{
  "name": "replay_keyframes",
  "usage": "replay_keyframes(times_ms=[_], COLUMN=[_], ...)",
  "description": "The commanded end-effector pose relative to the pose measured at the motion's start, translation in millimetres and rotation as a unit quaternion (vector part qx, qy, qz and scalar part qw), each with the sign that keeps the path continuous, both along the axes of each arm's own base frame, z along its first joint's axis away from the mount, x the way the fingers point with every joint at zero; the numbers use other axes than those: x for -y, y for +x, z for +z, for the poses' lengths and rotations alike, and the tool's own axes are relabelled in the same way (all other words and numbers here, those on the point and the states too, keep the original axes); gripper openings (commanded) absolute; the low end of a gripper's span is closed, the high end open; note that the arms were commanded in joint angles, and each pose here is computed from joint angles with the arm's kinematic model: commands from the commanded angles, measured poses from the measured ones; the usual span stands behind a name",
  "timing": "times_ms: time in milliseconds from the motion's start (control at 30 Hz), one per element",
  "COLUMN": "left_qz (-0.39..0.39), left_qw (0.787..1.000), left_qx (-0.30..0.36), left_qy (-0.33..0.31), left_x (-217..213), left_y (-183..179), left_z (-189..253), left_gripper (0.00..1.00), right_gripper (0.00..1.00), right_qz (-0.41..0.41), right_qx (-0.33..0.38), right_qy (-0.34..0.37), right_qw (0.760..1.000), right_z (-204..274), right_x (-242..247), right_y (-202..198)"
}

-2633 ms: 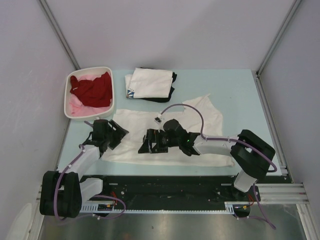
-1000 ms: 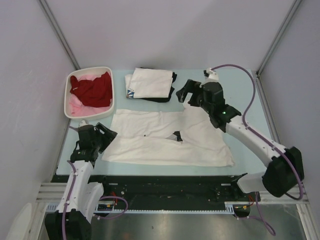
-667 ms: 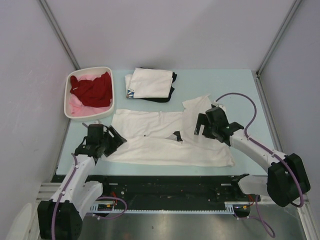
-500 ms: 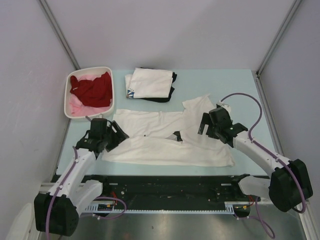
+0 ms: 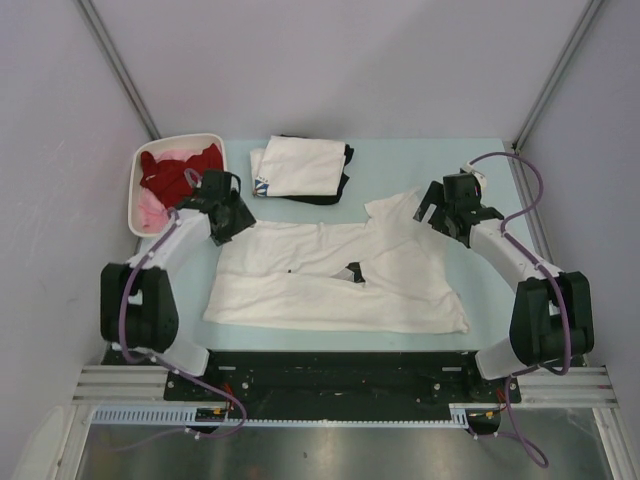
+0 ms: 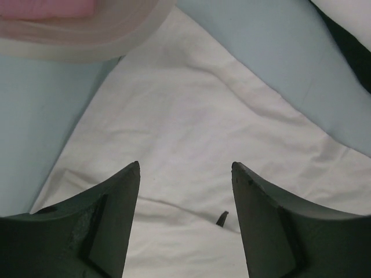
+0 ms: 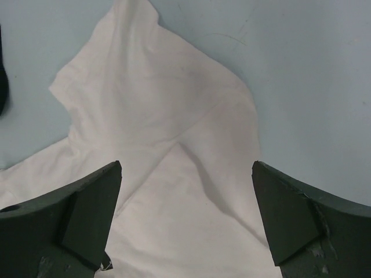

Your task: Fold and stack the t-shirts

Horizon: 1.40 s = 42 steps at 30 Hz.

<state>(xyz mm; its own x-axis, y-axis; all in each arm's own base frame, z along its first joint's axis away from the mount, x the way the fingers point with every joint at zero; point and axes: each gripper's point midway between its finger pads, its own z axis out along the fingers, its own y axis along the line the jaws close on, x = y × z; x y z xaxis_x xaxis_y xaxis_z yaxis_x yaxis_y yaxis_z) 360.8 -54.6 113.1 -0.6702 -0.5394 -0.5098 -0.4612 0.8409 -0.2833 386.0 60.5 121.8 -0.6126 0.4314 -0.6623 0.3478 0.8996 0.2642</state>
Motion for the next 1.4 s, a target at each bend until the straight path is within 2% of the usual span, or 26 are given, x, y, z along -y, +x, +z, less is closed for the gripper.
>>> replay_keyframes(times_ms=[0, 67, 233, 367, 467, 633, 767, 967, 1167, 1367], left_qz=[-0.005, -0.013, -0.022, -0.012, 0.008, 0.064, 0.081, 0.034, 0.004, -0.033], left_qw=[0.999, 0.999, 0.999, 0.998, 0.993, 0.990, 0.988, 0.995, 0.992, 0.987], left_qx=[-0.010, -0.034, -0.035, -0.043, -0.088, -0.080, -0.085, -0.061, -0.091, -0.112], left_qy=[0.037, 0.039, 0.033, 0.050, 0.074, 0.098, 0.100, 0.066, 0.086, 0.106], left_x=[-7.3, -4.2, 4.0, -6.9, -31.8, -95.3, -126.5, -104.3, -84.3, -60.3], left_y=[39.6, 53.3, 95.2, 122.3, 116.4, 107.0, 90.4, 93.4, 88.7, 88.3], left_z=[-5.7, -25.9, -32.5, -45.0, -58.2, -38.6, -34.5, -29.5, -49.4, -69.4], left_gripper=[0.68, 0.66, 0.63, 0.64, 0.64, 0.65, 0.65, 0.66, 0.64, 0.56], right_gripper=[1.00, 1.00, 1.00, 0.99, 1.00, 1.00, 1.00, 1.00, 1.00, 1.00], right_qz=[0.034, 0.041, 0.056, 0.069, 0.076, 0.093, 0.104, 0.114, 0.113, 0.114], right_qx=[0.040, 0.041, 0.040, 0.039, 0.042, 0.045, 0.045, 0.048, 0.042, 0.036], right_qy=[0.037, 0.046, 0.053, 0.057, 0.053, 0.052, 0.055, 0.059, 0.052, 0.044], right_qw=[0.998, 0.997, 0.996, 0.995, 0.995, 0.993, 0.992, 0.991, 0.991, 0.992], right_z=[22.0, 21.9, 21.1, 21.4, 23.0, 24.9, 22.2, 21.9, 20.1, 15.8], right_x=[-20.0, -25.3, -33.2, -39.7, -42.5, -53.6, -64.6, -78.9, -77.4, -75.4], right_y=[19.7, 20.7, 19.6, 18.2, 17.2, 15.9, 15.5, 14.3, 11.0, 10.5])
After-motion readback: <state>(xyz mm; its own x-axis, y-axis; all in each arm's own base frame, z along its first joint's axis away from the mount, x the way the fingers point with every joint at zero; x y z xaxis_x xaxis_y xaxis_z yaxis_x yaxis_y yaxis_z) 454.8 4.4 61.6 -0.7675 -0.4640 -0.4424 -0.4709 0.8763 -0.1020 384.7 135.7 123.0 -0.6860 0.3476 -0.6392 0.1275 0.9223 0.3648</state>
